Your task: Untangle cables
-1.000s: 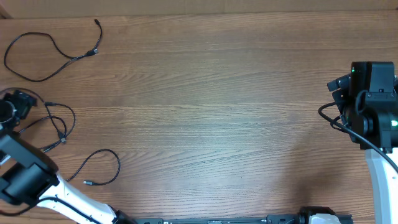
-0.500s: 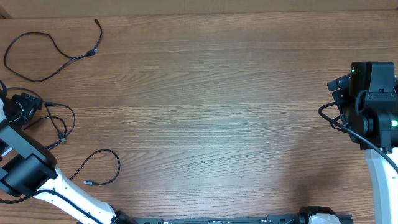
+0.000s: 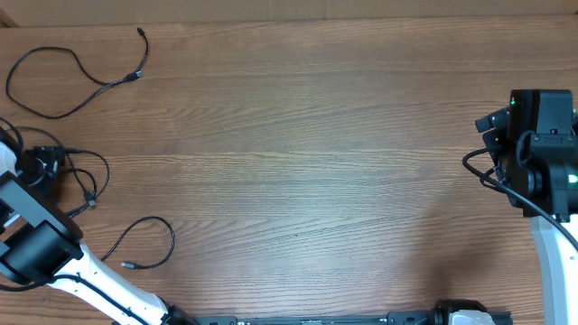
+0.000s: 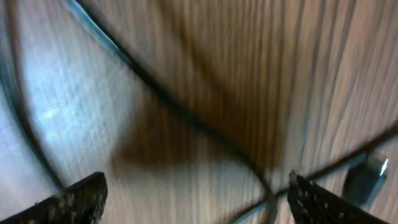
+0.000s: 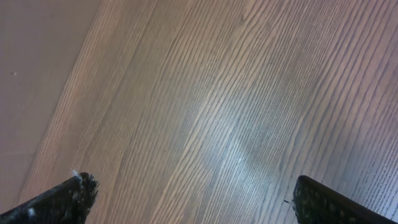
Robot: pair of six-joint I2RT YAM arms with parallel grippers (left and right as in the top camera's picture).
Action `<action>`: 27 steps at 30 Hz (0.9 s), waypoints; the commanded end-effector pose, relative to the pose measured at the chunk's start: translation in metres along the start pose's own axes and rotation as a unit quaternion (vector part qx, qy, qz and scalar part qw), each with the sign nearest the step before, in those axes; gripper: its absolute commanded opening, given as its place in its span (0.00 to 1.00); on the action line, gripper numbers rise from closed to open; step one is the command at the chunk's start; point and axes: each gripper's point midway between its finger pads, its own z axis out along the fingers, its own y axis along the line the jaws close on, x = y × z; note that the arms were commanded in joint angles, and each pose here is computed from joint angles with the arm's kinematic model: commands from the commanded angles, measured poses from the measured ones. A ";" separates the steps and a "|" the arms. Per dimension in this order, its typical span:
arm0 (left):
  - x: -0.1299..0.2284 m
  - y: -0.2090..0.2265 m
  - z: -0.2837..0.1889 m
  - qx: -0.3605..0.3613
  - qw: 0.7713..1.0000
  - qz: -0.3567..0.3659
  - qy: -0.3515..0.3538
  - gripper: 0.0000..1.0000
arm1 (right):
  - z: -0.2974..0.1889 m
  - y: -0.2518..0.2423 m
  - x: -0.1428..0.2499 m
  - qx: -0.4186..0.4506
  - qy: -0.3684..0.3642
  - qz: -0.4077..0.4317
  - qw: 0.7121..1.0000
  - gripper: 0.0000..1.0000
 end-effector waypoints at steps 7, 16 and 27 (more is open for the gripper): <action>-0.011 -0.004 0.013 0.018 0.999 0.009 -0.029 0.41 | -0.002 0.000 -0.005 -0.002 -0.010 0.002 1.000 1.00; -0.014 -0.008 -0.006 0.029 0.999 0.024 -0.036 0.04 | -0.002 0.001 -0.005 -0.002 -0.010 0.002 1.000 1.00; 0.012 -0.040 -0.081 0.150 0.987 0.053 0.007 0.04 | -0.002 0.001 -0.005 -0.002 -0.010 0.002 1.000 1.00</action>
